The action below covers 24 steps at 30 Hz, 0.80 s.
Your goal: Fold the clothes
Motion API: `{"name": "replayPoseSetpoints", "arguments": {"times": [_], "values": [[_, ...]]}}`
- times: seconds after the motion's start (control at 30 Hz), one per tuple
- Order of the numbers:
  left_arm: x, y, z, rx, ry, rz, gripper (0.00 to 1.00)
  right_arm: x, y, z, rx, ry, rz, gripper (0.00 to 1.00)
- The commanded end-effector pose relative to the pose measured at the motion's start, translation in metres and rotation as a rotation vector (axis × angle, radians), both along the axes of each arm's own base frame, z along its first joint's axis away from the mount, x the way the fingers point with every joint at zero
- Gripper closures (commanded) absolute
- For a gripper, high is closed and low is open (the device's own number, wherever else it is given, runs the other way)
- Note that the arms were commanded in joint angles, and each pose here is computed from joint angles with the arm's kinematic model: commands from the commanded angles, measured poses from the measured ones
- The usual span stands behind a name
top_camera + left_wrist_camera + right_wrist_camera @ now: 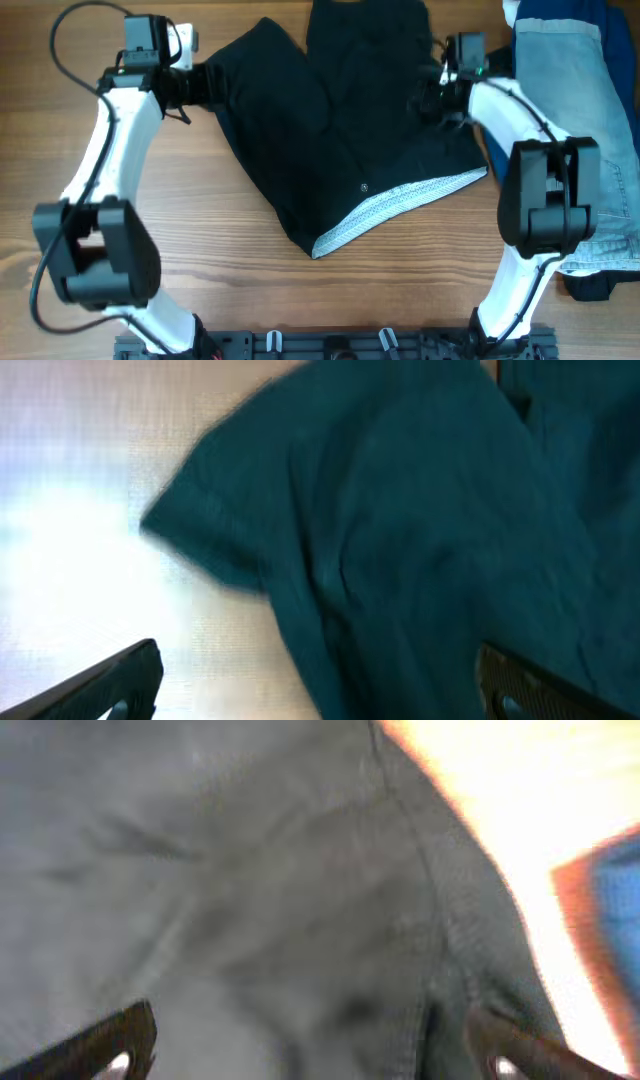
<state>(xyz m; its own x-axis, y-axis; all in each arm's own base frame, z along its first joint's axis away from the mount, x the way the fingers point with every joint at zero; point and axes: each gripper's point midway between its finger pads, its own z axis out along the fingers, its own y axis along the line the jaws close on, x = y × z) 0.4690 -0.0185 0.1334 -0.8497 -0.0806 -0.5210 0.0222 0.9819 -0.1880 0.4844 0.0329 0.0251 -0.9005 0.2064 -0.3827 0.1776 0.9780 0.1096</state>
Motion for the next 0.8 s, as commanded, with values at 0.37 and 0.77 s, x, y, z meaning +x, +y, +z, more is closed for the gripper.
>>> {"name": "replayPoseSetpoints", "arguments": {"times": [0.37, 0.77], "values": [[0.027, 0.029, -0.146, 0.071, 0.168, 0.215, 0.46, -0.033, 0.03, 0.199, 0.103, -0.16, 0.136, 0.04], [-0.157, 0.137, -0.164, 0.092, 0.876, 0.726, 0.96, -0.067, 0.08, 0.171, 0.128, 0.005, 0.234, 0.06]]}}
